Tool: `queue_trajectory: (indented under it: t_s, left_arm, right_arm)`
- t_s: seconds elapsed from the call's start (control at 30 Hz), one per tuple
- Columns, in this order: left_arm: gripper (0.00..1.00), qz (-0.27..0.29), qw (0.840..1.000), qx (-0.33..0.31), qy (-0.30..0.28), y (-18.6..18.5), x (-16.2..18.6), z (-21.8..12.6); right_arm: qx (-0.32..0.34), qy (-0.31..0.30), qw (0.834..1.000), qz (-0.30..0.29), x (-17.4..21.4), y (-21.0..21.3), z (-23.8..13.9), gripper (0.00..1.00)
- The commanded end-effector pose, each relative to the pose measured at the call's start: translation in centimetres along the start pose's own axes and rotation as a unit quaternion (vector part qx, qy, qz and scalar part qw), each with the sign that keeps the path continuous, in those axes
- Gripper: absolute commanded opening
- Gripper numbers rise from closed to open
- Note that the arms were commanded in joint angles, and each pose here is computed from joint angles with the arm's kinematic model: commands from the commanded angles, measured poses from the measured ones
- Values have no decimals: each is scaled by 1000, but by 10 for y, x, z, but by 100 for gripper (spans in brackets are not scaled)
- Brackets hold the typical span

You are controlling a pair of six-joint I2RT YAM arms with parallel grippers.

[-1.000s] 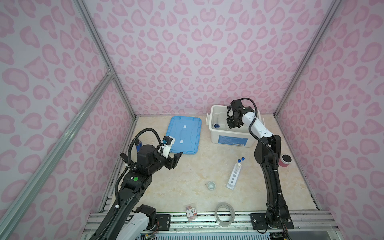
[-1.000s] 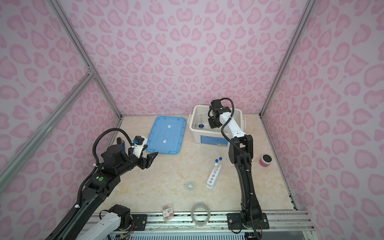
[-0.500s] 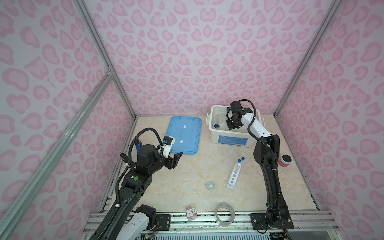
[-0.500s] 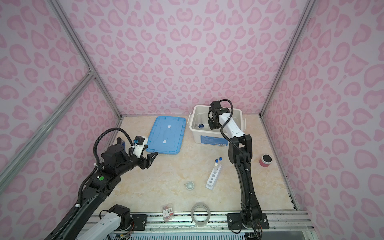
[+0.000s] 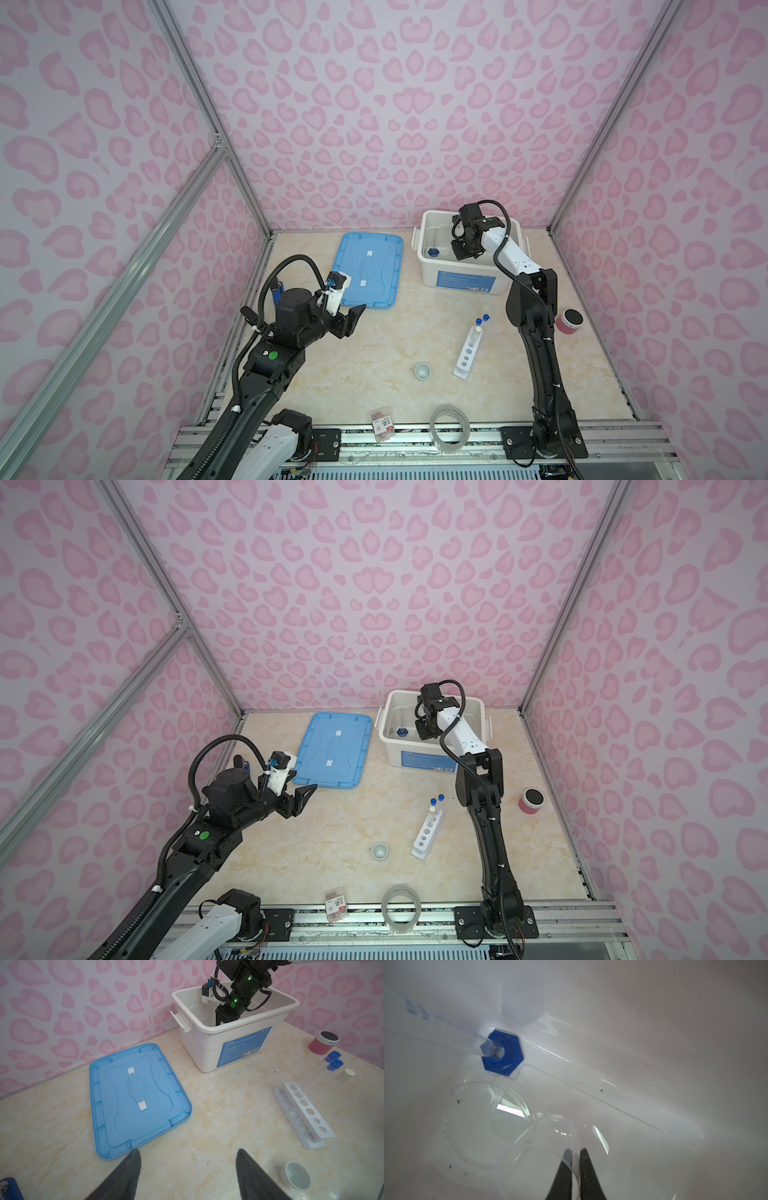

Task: Organize the chemistry lab equipment
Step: 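Open the right gripper to release the beaker and raise it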

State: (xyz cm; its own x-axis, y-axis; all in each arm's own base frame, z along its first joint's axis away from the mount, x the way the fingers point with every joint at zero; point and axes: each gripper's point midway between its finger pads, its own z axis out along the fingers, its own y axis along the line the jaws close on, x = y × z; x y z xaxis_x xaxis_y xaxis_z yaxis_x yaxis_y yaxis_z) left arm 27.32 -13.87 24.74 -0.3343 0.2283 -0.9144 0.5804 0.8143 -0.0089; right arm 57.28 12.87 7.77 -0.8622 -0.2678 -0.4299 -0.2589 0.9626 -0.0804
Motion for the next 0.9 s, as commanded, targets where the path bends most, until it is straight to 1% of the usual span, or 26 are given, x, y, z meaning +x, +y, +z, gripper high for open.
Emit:
queue_trajectory:
  t_s: [0.0,0.33,0.87]
  left_arm:
    - [74,-1,1000,2,-9,0,-6,0]
    - [74,2,1000,2,-10,0,-7,0]
    - [74,4,1000,3,-15,-2,-7,-4]
  right_arm:
    - [-2,11,1000,0,7,1,11,11]
    - [-2,11,1000,1,7,1,11,15]
    - [2,1,1000,1,0,-1,-3,17]
